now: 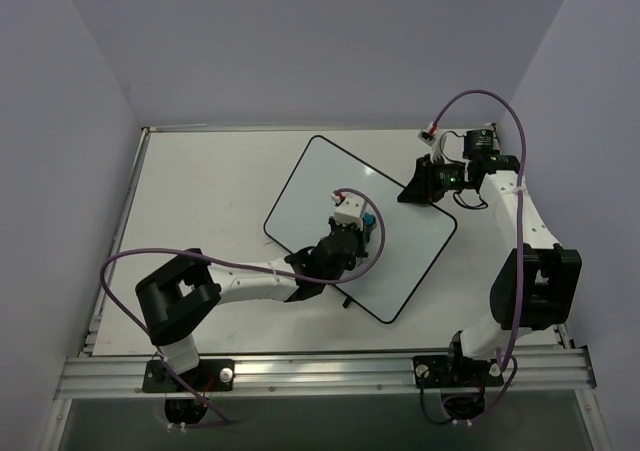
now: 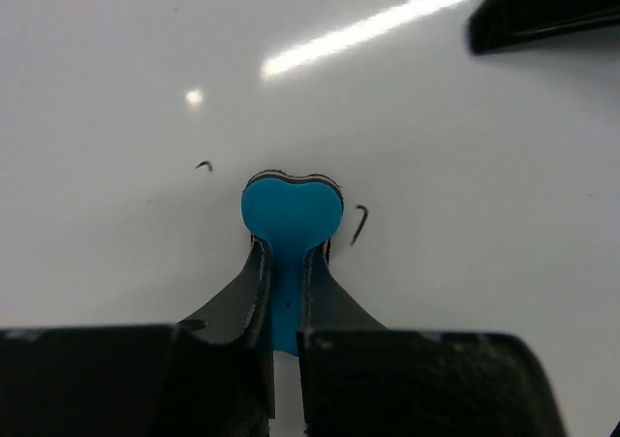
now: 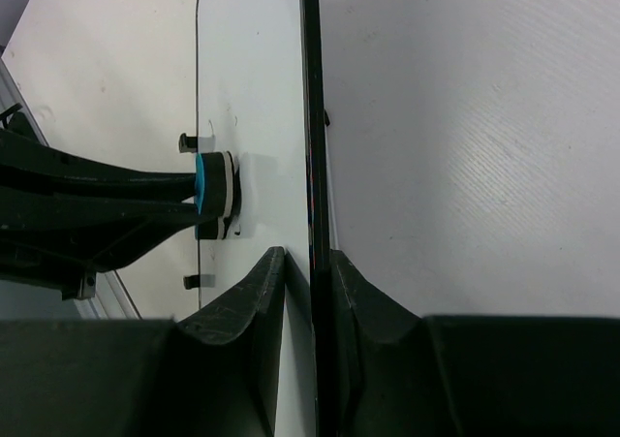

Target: Erase the whiteboard

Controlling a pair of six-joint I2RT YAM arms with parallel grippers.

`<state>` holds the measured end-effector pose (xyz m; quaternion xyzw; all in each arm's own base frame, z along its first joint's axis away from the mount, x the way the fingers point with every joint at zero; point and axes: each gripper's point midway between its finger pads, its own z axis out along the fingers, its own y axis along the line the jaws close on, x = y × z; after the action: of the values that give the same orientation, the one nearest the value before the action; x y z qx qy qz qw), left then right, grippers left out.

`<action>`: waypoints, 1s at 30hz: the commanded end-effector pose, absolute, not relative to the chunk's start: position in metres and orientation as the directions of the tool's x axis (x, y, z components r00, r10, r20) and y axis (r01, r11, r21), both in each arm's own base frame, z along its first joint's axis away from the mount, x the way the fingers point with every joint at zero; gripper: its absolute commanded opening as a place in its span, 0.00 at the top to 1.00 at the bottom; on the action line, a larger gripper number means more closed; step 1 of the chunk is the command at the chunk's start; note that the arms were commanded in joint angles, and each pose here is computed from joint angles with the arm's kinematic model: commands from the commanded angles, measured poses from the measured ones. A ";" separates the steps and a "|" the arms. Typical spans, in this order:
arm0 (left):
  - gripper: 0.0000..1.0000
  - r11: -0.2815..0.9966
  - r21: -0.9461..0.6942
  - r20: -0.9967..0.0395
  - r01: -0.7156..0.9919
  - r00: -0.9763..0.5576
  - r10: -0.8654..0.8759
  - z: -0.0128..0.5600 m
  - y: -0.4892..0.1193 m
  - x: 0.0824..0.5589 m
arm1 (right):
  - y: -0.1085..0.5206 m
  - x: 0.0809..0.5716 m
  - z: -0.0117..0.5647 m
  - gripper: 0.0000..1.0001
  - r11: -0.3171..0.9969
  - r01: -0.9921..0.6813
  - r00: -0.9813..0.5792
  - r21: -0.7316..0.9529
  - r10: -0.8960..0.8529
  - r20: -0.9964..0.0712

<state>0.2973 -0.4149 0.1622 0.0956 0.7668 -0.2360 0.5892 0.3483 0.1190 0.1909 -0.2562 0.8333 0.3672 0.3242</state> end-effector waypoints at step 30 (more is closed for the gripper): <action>0.98 0.898 -0.226 -0.904 0.376 -0.425 -0.050 0.098 -0.420 0.276 | 0.131 0.343 0.219 1.00 0.586 -0.747 -0.547 0.313 -0.275 -0.791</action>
<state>0.2616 -0.4615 0.1671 0.0953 0.7619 -0.2750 0.5786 0.3471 0.1226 0.1937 -0.2754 0.8320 0.3500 0.3309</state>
